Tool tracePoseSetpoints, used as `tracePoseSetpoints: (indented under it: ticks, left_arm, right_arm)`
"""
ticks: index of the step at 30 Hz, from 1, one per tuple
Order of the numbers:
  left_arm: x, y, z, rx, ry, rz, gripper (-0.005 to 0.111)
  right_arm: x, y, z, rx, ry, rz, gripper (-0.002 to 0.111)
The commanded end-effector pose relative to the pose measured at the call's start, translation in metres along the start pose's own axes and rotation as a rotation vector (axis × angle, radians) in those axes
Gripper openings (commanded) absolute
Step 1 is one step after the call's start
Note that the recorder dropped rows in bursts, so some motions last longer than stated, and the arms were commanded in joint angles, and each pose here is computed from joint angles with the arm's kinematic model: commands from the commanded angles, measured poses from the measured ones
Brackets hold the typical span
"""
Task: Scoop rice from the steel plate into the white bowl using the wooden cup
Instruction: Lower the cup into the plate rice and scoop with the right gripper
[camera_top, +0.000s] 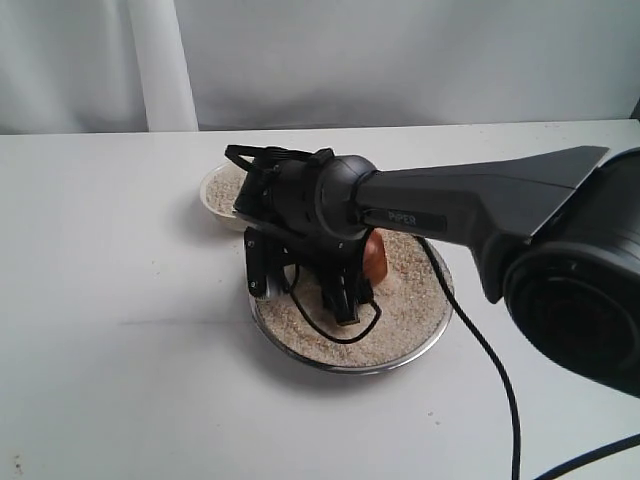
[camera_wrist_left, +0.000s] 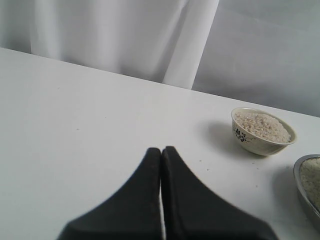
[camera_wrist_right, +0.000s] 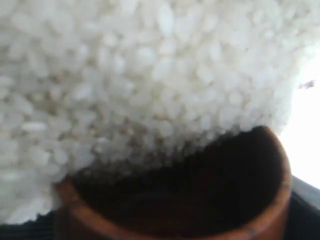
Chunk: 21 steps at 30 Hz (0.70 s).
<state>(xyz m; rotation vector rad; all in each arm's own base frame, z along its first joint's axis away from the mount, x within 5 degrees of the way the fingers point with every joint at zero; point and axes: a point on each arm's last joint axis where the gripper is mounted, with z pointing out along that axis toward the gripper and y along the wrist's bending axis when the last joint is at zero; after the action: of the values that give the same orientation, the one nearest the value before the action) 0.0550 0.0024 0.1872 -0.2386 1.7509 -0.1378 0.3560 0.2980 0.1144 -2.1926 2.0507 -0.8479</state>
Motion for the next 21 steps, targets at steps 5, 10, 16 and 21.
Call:
tracePoseSetpoints:
  ticks: [5, 10, 16, 21]
  left_arm:
    - [-0.0016, -0.0007, -0.0004, 0.009, -0.013, -0.005, 0.0]
    - [-0.0016, -0.0007, -0.0004, 0.009, -0.013, -0.005, 0.0]
    - [-0.0016, -0.0007, -0.0004, 0.009, -0.013, -0.005, 0.0]
    - [-0.0016, -0.0007, -0.0004, 0.009, -0.013, -0.005, 0.0]
  right_arm:
    - [-0.001, -0.0036, 0.0168, -0.103, -0.152, 0.175, 0.0]
    - [-0.0074, -0.0043, 0.0158, -0.111, -0.228, 0.212, 0.0]
    - [-0.009, -0.0046, 0.0154, -0.112, -0.246, 0.226, 0.0]
    - [-0.0063, -0.0058, 0.0177, -0.132, -0.251, 0.253, 0.0]
